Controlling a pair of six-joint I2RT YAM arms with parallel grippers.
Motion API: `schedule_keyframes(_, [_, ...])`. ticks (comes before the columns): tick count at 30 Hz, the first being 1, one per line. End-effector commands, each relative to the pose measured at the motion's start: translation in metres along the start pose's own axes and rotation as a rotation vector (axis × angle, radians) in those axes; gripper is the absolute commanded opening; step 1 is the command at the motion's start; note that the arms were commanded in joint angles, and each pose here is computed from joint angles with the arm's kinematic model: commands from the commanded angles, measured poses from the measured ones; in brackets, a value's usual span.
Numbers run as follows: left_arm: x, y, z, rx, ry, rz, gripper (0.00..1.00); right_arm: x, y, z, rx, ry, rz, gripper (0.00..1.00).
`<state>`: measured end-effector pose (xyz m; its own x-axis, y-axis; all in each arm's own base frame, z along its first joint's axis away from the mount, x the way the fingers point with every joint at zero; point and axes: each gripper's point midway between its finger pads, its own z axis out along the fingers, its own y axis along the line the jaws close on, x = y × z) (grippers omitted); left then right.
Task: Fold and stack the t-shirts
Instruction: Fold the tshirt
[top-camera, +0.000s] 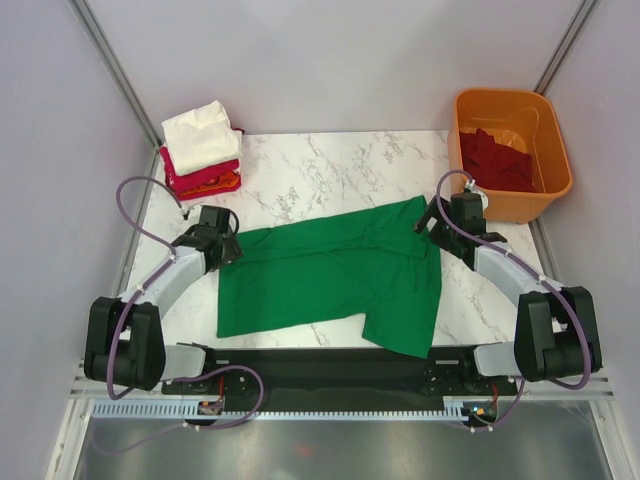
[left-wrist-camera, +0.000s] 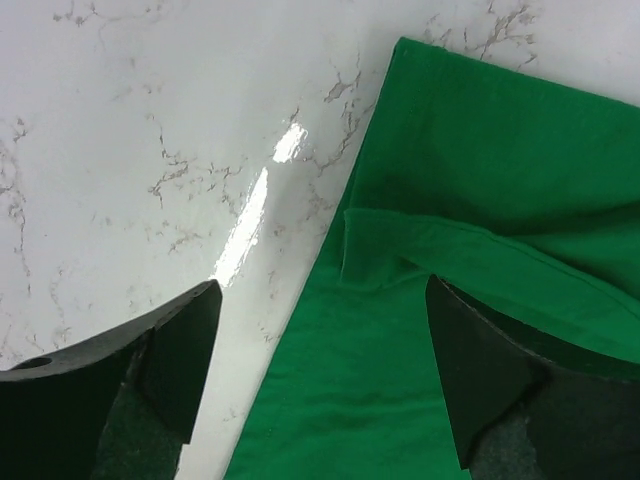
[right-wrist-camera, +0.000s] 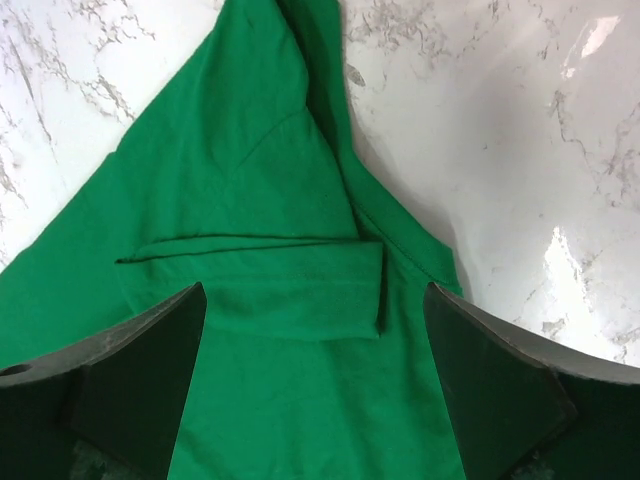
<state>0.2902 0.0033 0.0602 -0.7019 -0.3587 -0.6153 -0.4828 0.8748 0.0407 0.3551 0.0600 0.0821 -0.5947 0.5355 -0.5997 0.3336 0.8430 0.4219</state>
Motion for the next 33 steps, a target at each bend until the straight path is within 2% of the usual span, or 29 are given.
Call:
schedule_keyframes(1, [-0.017, 0.004, -0.018, 0.008, -0.072, -0.082, 0.91, -0.013, 0.006, 0.003, -0.006, -0.032, -0.003, 0.98])
schedule_keyframes(2, [-0.019, 0.003, -0.021, 0.021, -0.076, -0.089, 0.99, -0.016, 0.007, 0.003, -0.007, -0.036, -0.012, 0.98])
schedule_keyframes(5, [-0.027, -0.006, -0.038, 0.099, -0.098, -0.111, 1.00, -0.029, 0.006, 0.002, 0.027, -0.057, -0.029, 0.98])
schedule_keyframes(10, [-0.014, -0.009, -0.044, 0.162, -0.072, -0.139, 1.00, -0.030, 0.004, 0.001, 0.024, -0.089, -0.043, 0.98])
schedule_keyframes(13, [-0.007, -0.020, -0.033, 0.187, -0.040, -0.126, 0.95, -0.018, 0.019, 0.012, -0.040, -0.013, -0.083, 0.98])
schedule_keyframes(15, [-0.003, -0.031, -0.033, 0.228, -0.004, -0.124, 0.87, -0.009, 0.031, 0.013, -0.046, 0.020, -0.121, 0.97])
schedule_keyframes(17, [0.006, -0.045, -0.043, 0.290, 0.015, -0.113, 0.86, -0.007, 0.025, 0.005, 0.037, -0.008, -0.167, 0.98])
schedule_keyframes(20, [0.027, -0.044, -0.058, 0.349, 0.032, -0.161, 0.85, 0.008, 0.047, -0.022, 0.015, -0.067, -0.238, 0.98])
schedule_keyframes(22, [0.050, -0.039, -0.061, 0.374, 0.078, -0.187, 0.85, 0.029, 0.079, -0.038, -0.109, -0.068, -0.271, 0.98])
schedule_keyframes(25, [0.071, -0.034, -0.068, 0.387, 0.130, -0.200, 0.85, 0.061, 0.129, -0.042, -0.301, 0.008, -0.327, 0.98])
schedule_keyframes(27, [0.081, -0.028, -0.064, 0.353, 0.143, -0.200, 0.86, 0.072, 0.152, -0.023, -0.334, 0.077, -0.352, 0.98])
schedule_keyframes(29, [0.075, -0.024, -0.058, 0.316, 0.116, -0.186, 0.87, 0.069, 0.159, -0.007, -0.306, 0.082, -0.381, 0.98])
schedule_keyframes(33, [0.011, -0.030, -0.069, 0.276, -0.044, -0.134, 0.88, 0.017, 0.138, 0.036, -0.083, -0.012, -0.380, 0.98])
